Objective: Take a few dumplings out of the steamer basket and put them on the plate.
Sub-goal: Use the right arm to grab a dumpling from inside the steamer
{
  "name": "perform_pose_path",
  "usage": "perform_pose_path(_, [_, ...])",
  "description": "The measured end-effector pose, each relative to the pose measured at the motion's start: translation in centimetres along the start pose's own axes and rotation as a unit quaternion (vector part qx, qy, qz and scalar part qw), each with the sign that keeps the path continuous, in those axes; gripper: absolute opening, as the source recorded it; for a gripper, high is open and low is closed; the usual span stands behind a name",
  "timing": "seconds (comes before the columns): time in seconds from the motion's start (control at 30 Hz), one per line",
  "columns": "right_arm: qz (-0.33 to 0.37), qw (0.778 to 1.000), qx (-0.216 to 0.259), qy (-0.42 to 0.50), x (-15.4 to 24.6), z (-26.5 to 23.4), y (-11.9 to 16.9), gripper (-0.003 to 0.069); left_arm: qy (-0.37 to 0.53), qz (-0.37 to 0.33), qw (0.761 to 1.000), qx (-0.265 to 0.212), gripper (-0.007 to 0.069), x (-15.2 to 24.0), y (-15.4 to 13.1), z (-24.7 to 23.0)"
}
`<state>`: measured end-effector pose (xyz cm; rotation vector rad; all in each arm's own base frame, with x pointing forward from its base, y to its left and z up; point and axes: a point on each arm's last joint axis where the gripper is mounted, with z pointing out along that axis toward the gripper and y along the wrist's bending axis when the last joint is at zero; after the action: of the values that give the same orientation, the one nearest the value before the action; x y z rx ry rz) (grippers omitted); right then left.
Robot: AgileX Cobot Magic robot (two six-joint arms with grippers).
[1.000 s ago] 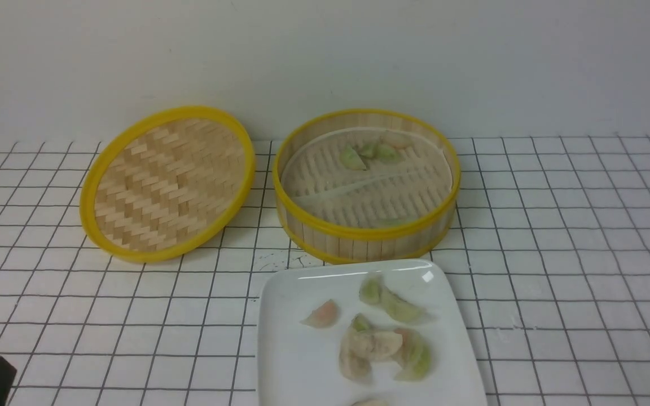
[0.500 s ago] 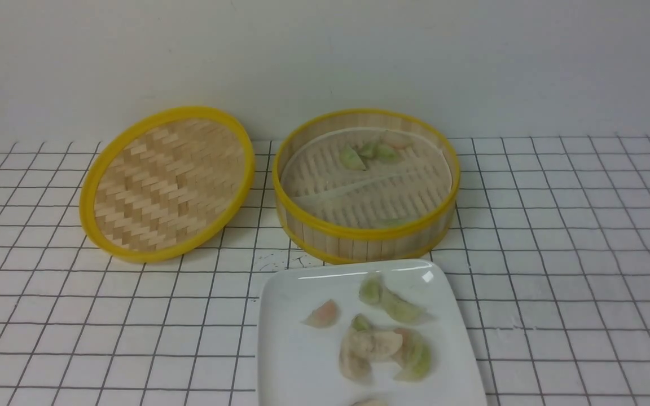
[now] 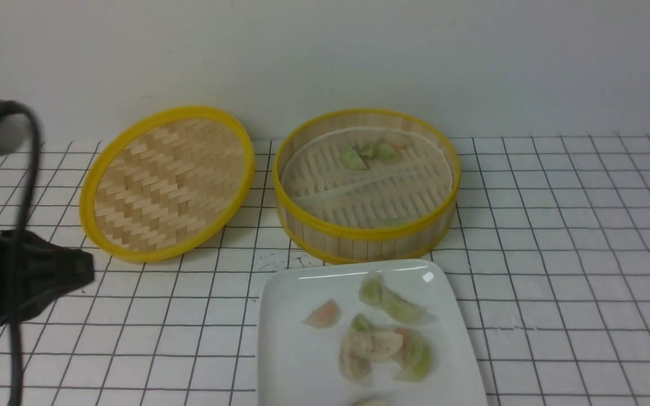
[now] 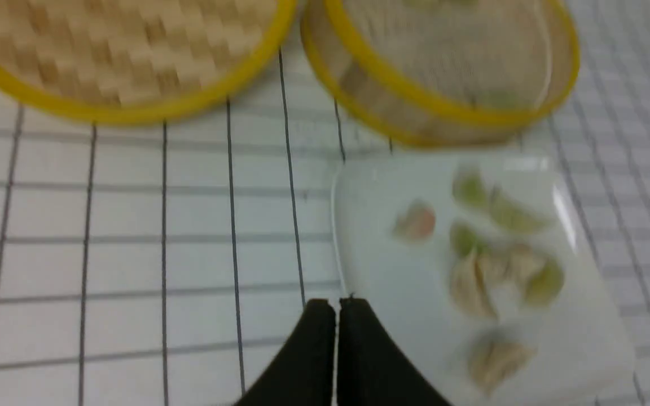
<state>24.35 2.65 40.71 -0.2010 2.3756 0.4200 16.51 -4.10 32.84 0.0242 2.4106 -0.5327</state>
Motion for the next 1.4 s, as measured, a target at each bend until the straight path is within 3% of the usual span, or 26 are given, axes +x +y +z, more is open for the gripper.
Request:
perform_pose_path(0.17, [-0.037, 0.998, -0.01, 0.046, -4.2, 4.1, 0.0, -0.0013, 0.091, 0.029, 0.995, 0.013, -0.0006, -2.1, 0.0, 2.1])
perform_pose_path(0.3, [-0.08, 0.994, -0.017, 0.071, -6.9, 8.7, 1.3, -0.0011, 0.099, 0.035, 0.994, 0.016, -0.0006, -2.3, -0.1, 2.3])
perform_pose_path(0.53, [-0.083, 0.991, -0.034, 0.095, -10.1, 18.8, 2.5, 0.0013, 0.102, 0.045, 0.994, 0.018, -0.0006, -1.8, -0.4, 1.4])
perform_pose_path(0.8, [-0.129, 0.985, -0.019, 0.108, -10.1, 29.6, 3.3, 0.0141, 0.106, 0.052, 0.993, 0.023, -0.0006, -1.2, -0.8, 0.2])
perform_pose_path(1.03, [-0.162, 0.983, 0.013, 0.086, -8.1, 37.8, 2.4, 0.0375, 0.08, 0.063, 0.994, 0.027, -0.0006, -0.6, -1.4, -1.7])
perform_pose_path(1.17, [-0.16, 0.982, 0.016, 0.097, -6.6, 40.3, 1.8, 0.0426, 0.07, 0.066, 0.995, 0.028, -0.0006, -0.4, -1.6, -2.4])
perform_pose_path(1.4, [-0.174, 0.981, 0.016, 0.079, -5.9, 42.0, 1.8, 0.0433, 0.063, 0.069, 0.995, 0.028, -0.0006, -0.2, -1.7, -2.7])
